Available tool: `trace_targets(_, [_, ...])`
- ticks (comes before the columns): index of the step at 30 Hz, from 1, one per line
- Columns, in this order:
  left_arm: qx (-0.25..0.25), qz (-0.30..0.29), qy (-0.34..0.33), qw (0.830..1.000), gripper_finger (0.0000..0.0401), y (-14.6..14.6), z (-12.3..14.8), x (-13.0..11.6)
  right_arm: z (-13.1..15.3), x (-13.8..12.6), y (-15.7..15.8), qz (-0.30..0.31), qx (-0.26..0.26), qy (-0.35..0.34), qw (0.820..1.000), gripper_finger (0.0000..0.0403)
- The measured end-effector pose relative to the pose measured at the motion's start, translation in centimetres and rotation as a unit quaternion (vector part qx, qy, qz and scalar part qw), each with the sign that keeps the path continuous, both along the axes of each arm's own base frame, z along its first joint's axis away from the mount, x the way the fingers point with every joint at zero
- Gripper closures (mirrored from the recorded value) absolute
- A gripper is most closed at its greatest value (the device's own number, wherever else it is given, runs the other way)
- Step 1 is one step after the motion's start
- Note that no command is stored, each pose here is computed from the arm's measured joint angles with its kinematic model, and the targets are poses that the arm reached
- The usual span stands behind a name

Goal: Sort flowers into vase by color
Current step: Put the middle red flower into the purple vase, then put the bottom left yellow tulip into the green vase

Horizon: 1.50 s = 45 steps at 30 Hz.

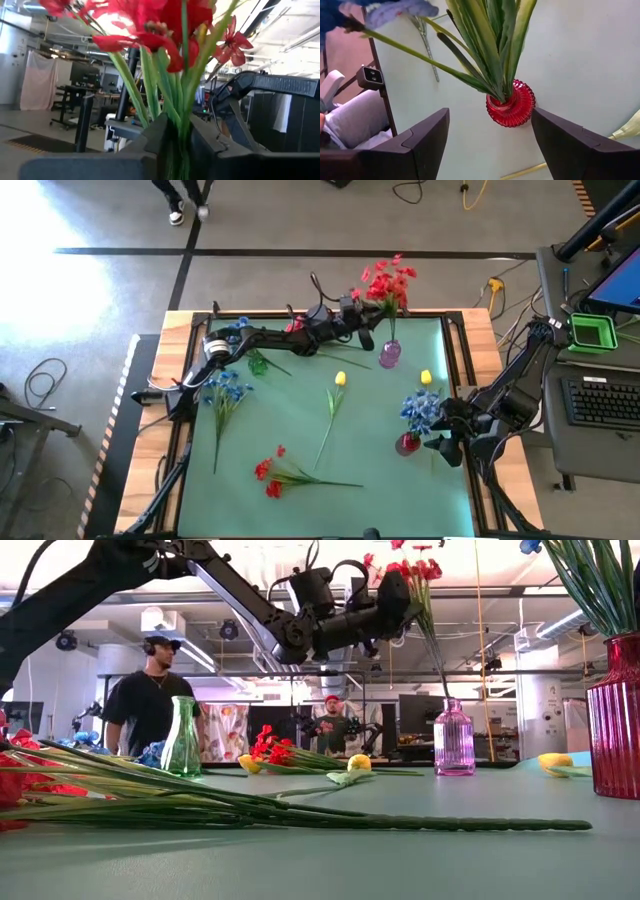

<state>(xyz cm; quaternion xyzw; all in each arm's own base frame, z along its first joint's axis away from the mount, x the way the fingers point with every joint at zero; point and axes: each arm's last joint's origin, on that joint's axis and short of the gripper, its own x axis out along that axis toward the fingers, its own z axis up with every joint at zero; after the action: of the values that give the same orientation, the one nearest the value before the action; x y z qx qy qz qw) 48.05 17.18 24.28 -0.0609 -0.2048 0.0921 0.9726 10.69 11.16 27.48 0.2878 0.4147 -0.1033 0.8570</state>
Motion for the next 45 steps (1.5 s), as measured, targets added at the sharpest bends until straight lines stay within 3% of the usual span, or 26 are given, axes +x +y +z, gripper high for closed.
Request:
trace_targets(22, [-0.046,-0.042,0.137,0.989,0.0141,0.0,-2.2,0.6,0.0,0.0,0.0,0.000,0.000,0.000,1.000,0.0123])
trace_targets(35, [-0.068,-0.091,0.227,0.967,0.0078,-0.4,-0.9,-0.3,0.0,0.0,0.0,0.000,0.000,0.001,1.000,0.0120])
trace_targets(45, [-0.116,-0.082,0.335,0.932,0.0072,0.1,-0.8,-2.1,0.0,0.0,0.0,0.000,0.003,-0.001,1.000,0.0117])
